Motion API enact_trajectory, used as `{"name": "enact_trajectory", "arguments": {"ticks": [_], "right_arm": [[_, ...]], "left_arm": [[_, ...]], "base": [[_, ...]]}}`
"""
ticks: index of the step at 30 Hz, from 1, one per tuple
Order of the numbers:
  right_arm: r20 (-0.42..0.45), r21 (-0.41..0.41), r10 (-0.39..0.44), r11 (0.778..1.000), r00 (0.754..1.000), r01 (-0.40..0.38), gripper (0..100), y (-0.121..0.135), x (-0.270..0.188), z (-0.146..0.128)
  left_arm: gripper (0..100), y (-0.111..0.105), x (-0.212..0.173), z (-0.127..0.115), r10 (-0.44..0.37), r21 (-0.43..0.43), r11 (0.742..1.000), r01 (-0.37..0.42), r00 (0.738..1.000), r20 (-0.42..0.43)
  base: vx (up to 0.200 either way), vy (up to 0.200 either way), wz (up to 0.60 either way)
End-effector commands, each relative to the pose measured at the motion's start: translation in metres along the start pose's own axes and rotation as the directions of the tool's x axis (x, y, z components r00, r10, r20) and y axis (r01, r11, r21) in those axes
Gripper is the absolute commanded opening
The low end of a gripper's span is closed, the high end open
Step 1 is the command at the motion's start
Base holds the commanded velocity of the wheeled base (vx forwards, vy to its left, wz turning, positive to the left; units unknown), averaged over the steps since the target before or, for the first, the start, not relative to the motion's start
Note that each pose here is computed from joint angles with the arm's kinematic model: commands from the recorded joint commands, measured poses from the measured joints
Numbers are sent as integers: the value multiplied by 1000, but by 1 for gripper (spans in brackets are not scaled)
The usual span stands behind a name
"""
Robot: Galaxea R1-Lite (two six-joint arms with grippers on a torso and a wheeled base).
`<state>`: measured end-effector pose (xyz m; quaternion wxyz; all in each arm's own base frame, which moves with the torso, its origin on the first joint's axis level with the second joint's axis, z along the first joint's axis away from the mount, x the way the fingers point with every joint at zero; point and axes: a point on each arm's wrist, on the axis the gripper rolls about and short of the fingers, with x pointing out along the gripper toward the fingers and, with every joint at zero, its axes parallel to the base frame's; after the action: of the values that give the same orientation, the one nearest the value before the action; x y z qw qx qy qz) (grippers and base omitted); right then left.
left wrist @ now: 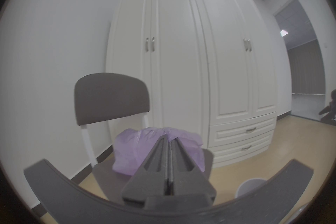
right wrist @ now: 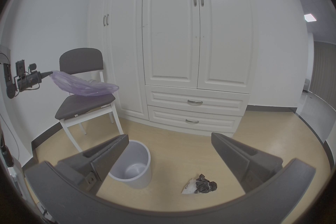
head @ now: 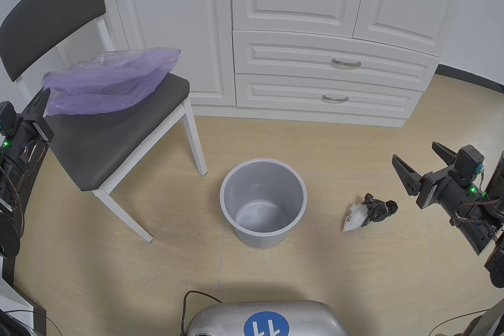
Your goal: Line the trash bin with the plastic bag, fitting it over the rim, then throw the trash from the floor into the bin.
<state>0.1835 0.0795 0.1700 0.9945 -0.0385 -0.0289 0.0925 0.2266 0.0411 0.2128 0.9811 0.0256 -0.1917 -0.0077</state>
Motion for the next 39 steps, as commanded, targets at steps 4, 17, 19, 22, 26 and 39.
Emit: {"name": "enact_trajectory", "arguments": {"ticks": [4, 17, 19, 22, 26, 39], "right_arm": [[14, -16, 1, 1000, 1000, -1, 100, 0, -4, 2], [13, -5, 49, 999, 999, -49, 100, 31, 4, -8], [22, -1, 37, 999, 999, -37, 100, 34, 9, -11], [71, 34, 28, 999, 997, -30, 100, 37, 15, -13], [75, 51, 36, 998, 997, -40, 100, 42, 21, -20], [61, 93, 74, 993, 995, -79, 100, 52, 21, -24]], "left_arm": [[0, -46, -8, 23, -158, -72, 984, 165, 983, 88], [0, -70, -4, 46, -249, -98, 957, 271, 949, 193], [0, -76, -11, 55, -273, -108, 947, 302, 936, 222], [0, -83, -23, 65, -302, -121, 932, 341, 918, 259], [0, -91, -35, 72, -354, -140, 906, 398, 897, 264], [0, -126, -82, 81, -578, -233, 724, 650, 755, 310]], "base": [[0, 0, 0], [0, 0, 0], [0, 0, 0], [0, 0, 0], [0, 0, 0], [0, 0, 0]]}}
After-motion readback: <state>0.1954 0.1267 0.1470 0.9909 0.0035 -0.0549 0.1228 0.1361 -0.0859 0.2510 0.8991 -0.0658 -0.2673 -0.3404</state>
